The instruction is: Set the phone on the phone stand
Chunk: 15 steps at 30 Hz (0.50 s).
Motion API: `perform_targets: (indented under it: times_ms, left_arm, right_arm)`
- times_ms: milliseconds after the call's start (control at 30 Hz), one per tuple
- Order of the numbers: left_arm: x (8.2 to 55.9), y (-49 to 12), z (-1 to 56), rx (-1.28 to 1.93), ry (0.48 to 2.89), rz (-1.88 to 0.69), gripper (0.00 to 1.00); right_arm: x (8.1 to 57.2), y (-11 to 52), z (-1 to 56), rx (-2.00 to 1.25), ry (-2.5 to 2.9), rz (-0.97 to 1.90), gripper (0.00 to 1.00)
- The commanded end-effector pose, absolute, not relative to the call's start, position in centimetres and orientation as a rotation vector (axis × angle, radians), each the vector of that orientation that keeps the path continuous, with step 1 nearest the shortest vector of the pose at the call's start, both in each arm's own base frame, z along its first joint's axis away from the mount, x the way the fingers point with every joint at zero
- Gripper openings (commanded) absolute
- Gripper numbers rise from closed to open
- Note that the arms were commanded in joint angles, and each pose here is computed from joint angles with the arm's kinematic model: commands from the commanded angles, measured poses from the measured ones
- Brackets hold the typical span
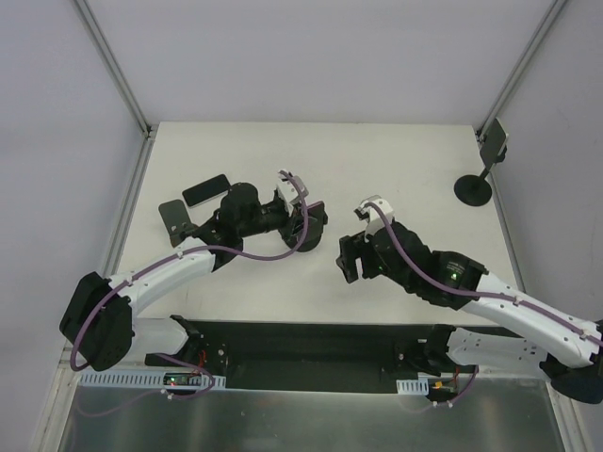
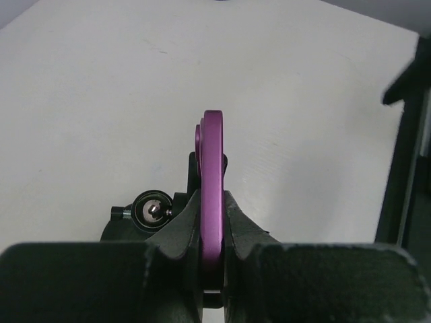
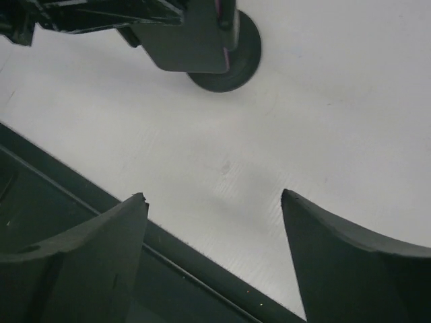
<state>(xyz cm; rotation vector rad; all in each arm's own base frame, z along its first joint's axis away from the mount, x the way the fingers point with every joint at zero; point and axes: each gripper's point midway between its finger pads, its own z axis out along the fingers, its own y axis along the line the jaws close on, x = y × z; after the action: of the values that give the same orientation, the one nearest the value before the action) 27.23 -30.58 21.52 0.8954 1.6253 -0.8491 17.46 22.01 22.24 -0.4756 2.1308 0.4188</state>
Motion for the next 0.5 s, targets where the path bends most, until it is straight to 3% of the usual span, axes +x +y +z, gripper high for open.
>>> perform_targets:
  times_ms: [0,133,267,333,367,467]
  left_arm:
    - [20.9,-32.1,21.0,1.242,1.521,-1.094,0.0]
    - [20.7,-31.7,21.4,1.253,1.499,-1.06,0.0]
    - [20.7,-31.9,21.9,1.262,1.542,-1.089,0.0]
    - [20.7,-31.8,22.1,1.258,1.568,-1.101,0.07]
    - [20.8,-31.8,22.3,1.252,1.573,-1.105,0.19]
    - [21.0,-31.4,23.3,1.217,1.573,-1.111,0.32]
  right_arm:
    - [15.4,23.8,24.0,-0.835,1.984,0.592,0.89]
    - [16.5,22.7,24.6,-0.847,1.981,0.52,0.91]
    - [15.7,24.3,25.4,-0.973,1.945,0.638,0.91]
    - [16.2,25.0,25.7,-1.002,1.955,0.658,0.91]
    - [16.0,25.6,25.8,-1.053,1.944,0.701,0.9]
    - [17.8,26.2,26.2,-1.053,1.968,0.751,0.88]
